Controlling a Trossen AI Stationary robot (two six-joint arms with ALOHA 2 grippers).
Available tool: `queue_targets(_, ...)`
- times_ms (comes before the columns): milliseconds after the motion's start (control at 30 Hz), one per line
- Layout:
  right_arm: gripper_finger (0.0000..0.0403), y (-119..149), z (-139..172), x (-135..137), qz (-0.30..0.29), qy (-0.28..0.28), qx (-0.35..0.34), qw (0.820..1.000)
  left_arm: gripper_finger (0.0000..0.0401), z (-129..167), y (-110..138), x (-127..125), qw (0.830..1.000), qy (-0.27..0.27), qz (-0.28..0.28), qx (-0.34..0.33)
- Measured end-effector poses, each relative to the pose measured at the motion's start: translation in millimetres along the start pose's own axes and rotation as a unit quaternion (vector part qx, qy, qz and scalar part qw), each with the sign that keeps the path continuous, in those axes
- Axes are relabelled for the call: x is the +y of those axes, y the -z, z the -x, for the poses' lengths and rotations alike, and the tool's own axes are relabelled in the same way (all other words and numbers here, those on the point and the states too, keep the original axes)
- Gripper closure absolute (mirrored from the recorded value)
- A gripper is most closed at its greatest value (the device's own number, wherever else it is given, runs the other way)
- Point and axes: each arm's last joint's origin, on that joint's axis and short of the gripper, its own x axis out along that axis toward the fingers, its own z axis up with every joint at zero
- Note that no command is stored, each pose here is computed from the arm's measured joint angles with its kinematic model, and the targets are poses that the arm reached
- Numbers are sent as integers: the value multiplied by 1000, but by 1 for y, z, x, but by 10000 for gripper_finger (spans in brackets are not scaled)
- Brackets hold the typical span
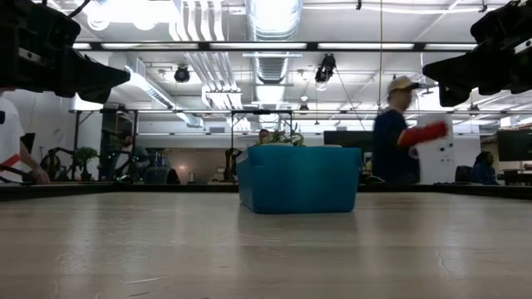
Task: Pick and place pill bottles into a basket
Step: Return to Home Position
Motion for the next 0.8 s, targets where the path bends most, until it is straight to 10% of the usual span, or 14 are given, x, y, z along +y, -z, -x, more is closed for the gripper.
queue_targets(800, 394, 0, 0, 0, -1, 0, 0, 1000, 401, 0, -1, 0, 1000, -1, 1, -6)
